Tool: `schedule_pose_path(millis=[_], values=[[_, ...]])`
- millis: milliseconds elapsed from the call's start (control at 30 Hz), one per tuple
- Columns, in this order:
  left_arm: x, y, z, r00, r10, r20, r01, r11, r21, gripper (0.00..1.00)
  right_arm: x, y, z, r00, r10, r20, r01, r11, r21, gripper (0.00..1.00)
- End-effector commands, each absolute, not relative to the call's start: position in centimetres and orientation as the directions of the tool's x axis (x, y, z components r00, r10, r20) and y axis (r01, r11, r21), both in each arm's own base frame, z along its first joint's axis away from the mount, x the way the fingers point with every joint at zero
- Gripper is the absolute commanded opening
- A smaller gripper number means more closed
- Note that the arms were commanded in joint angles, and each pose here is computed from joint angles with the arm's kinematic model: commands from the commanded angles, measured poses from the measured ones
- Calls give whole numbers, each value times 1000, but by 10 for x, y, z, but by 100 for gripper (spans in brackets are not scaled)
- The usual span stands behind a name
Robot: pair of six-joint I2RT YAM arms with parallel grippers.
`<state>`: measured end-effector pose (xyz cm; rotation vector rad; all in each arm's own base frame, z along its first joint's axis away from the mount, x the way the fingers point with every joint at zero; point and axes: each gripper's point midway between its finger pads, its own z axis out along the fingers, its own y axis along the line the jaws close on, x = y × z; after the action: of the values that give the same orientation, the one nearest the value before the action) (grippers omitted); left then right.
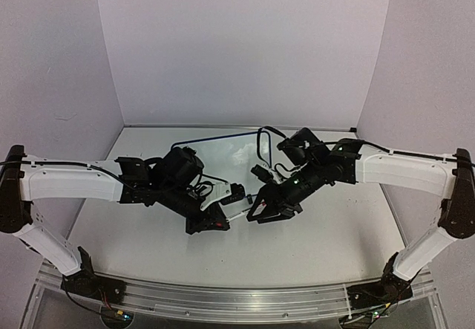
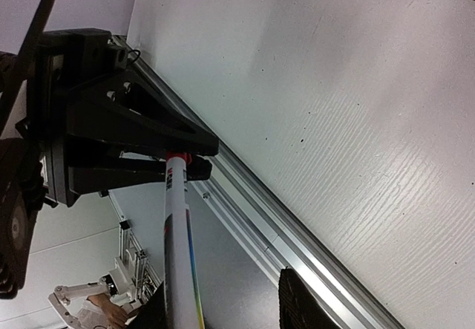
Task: Write a sentence on the whiteboard
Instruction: Open the pen cap from the whiteboard marker.
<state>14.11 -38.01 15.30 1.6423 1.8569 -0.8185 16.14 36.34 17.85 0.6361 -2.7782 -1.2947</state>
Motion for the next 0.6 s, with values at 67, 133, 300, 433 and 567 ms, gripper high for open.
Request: schedule_pose_path(millis=[67, 133, 300, 433, 567], values=[[140, -389, 170, -103, 649, -754, 994, 45, -97, 0, 175, 387, 197, -904, -355, -237, -399, 507, 764, 37], [139, -389, 168, -105, 651, -751, 994, 44, -101, 0, 176, 389, 197, -905, -351, -241, -399, 501, 768, 35], [138, -391, 167, -107, 654, -749, 993, 37, -109, 0, 180, 393, 198, -908, -333, -254, -398, 491, 775, 27], [141, -392, 168, -115, 653, -748, 993, 51, -108, 0, 179, 394, 196, -909, -333, -249, -392, 488, 780, 16], [145, -394, 167, -147, 656, -740, 989, 85, -121, 0, 177, 392, 194, -911, -334, -243, -388, 491, 780, 11]])
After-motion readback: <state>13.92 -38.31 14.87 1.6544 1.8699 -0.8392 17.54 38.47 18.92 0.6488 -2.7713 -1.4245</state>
